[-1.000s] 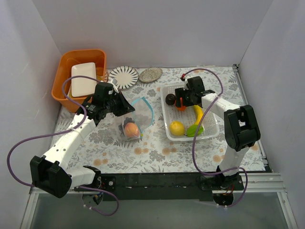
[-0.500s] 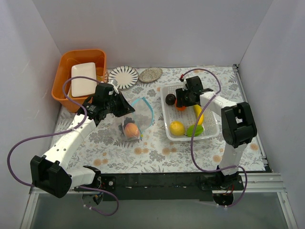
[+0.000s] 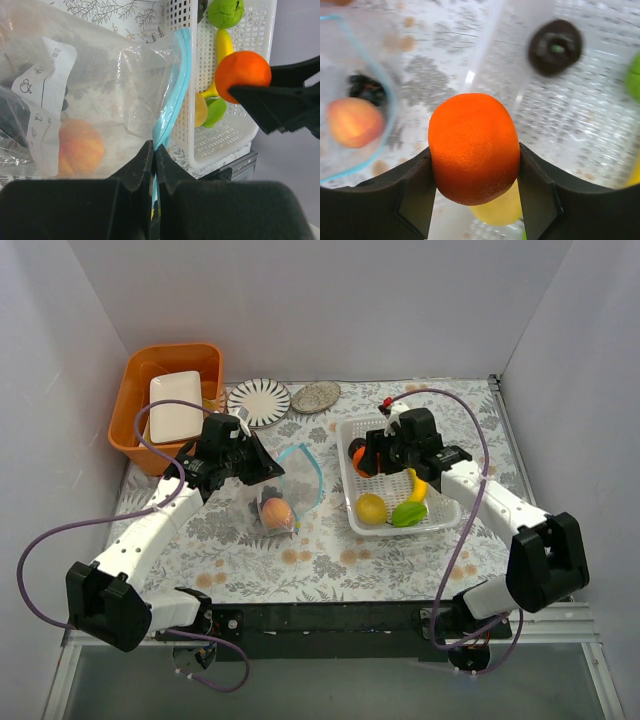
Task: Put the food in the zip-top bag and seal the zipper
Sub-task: Pick up the fake fruit from the bin, then place the fake fruit in the zipper food storage bag.
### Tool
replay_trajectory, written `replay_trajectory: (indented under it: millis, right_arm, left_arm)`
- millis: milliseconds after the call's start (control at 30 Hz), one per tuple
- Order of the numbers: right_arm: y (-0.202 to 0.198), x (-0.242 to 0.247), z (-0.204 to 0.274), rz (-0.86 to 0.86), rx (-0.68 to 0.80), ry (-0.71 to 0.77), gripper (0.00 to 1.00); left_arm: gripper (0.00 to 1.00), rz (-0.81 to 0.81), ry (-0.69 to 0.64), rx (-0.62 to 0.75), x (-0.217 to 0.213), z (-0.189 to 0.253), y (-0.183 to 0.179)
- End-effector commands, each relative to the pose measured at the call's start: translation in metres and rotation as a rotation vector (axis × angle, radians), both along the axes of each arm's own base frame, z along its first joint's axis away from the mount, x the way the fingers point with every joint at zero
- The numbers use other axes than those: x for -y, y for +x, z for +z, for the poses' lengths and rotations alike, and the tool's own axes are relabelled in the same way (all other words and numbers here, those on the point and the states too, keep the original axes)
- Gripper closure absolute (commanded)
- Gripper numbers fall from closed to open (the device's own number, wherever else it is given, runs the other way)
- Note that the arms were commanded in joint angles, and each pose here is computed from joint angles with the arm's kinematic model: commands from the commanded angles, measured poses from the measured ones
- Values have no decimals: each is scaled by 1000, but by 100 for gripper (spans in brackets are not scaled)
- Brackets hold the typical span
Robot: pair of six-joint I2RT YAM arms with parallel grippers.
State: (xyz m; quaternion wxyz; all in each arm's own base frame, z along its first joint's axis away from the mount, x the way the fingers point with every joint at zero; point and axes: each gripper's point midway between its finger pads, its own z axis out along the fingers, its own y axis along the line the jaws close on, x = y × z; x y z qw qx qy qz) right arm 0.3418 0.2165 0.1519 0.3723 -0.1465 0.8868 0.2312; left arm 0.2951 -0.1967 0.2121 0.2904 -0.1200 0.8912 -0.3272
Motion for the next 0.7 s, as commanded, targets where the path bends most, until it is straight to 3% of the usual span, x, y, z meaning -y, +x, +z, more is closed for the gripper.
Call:
replay_trajectory:
  millis: [0, 200, 667]
  right_arm:
    - [-25, -52, 52, 109, 76, 196, 69]
    - [-40, -97, 79, 209, 87, 283, 69]
    - [-52, -164, 59, 335, 22, 293, 68]
  left_arm:
    - [100, -20, -12, 22, 2, 4, 2]
    - [100, -30, -18, 23, 4, 7, -1]
    - [100, -32, -19, 28, 1, 10, -6]
